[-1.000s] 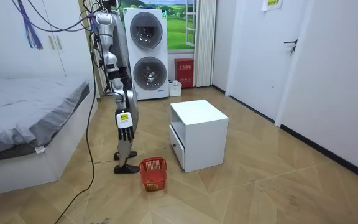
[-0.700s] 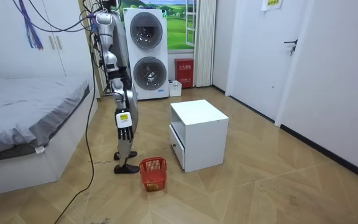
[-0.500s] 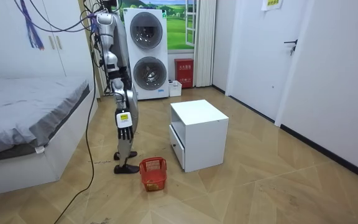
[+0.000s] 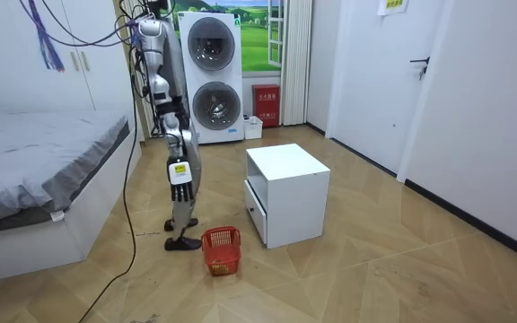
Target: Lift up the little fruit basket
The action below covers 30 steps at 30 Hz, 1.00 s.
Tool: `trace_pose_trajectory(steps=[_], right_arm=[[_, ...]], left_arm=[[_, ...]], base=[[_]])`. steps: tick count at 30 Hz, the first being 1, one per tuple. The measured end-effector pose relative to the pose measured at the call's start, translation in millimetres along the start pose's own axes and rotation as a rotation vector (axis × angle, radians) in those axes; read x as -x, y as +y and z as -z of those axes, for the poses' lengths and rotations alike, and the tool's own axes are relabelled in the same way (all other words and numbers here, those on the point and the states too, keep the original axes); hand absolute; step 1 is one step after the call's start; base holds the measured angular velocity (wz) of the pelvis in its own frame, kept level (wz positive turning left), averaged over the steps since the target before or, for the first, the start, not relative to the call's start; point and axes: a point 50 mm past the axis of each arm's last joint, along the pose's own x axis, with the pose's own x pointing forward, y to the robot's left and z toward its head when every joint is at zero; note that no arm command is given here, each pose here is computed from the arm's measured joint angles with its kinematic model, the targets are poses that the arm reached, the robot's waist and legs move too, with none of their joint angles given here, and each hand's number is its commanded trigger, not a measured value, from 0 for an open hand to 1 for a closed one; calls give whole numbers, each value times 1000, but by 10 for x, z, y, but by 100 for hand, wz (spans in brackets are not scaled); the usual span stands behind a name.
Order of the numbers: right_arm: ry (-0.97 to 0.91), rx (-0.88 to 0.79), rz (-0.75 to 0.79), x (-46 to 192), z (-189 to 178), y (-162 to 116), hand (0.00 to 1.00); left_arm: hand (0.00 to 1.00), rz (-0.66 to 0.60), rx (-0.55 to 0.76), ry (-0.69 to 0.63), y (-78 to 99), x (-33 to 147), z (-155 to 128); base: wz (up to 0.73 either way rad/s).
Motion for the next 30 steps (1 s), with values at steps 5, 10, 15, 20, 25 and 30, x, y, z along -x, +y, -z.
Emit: trace_pose_trajectory(steps=[5,10,15,20,25,30], right_arm=[[-94,-31,80,28,-354,-182,0],[-243,-89,126,113,-732,-316,0],[-307,-240,134,150,-835,-378,0],[-520,-357,136,370,-1493,-515,0],[-619,-409,181,545,-1849,-578,0],[-729,-460,281,702,-1994,-741,0]], left_arm=[[0,-18,2,-67,108,-15,-216],[0,-53,33,-112,275,-18,-268],[0,-77,57,-95,358,-16,-172],[0,-163,83,-191,572,17,-567],[0,-214,183,-228,665,43,-779],[0,-227,178,-186,607,15,-674]], base=[[-2],[-5],[8],[8],[-14],[28]])
